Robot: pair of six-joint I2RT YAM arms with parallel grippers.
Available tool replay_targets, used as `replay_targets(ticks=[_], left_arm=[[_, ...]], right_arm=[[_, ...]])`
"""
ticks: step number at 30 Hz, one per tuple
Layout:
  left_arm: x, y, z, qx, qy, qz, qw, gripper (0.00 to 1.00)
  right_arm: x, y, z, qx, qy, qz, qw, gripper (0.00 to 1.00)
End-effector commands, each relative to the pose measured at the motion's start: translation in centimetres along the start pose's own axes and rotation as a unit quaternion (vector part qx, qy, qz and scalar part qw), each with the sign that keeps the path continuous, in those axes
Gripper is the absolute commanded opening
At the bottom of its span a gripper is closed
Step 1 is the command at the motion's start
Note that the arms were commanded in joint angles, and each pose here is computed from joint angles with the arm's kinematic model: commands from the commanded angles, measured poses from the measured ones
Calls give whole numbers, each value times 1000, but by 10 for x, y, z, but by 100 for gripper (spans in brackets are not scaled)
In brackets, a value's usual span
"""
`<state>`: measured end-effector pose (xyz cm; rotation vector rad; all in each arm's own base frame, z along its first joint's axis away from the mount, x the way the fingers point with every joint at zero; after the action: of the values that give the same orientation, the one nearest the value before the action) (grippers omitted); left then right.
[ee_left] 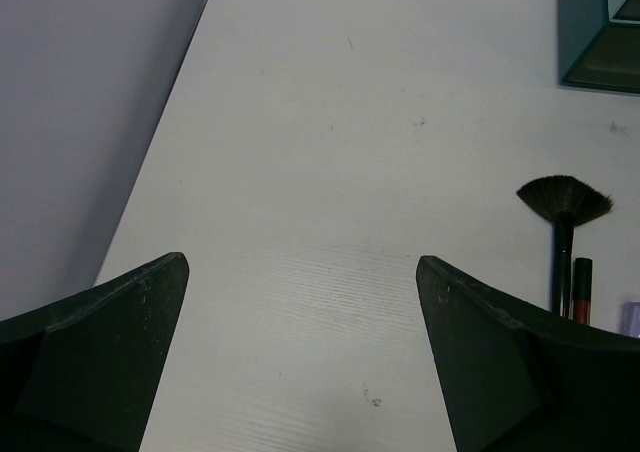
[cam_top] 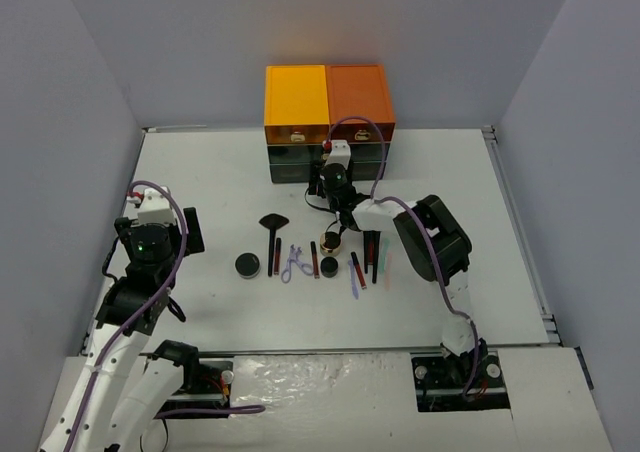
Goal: Organize the makeup
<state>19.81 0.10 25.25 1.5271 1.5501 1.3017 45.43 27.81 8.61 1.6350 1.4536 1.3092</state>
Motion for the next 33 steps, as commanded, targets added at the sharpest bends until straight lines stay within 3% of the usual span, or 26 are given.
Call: replay_targets(ticks=[1, 8, 25, 28, 33], left_arm=[[2, 21, -1, -43, 8, -26, 999, 97], [2, 21, -3, -46, 7, -27, 999, 97], [-1, 22, -4, -49, 0, -23, 999, 97], [-1, 21, -3, -48, -1, -23, 999, 97], [-2, 21, -3, -50, -3, -21, 999, 97]], right_arm=[[19, 39, 8, -75, 8, 30, 997, 59], [16, 40, 14, -88, -6, 31, 996, 54], [11, 44, 25, -100, -17, 18, 995, 52], [11, 47, 24, -105, -17, 16, 994, 44], [10, 50, 21, -109, -28, 13, 994, 20]])
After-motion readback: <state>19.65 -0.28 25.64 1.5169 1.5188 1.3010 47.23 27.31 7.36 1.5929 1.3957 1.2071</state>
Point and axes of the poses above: each gripper's point midway between its finger pads, its own z axis out along the fingers, its own x axis along the line the jaws close on, y = z × x, the point moved 6 cm from there along -z, back along the fingers, and after that the axes turned 9 degrees about z, right-handed, at the moved point
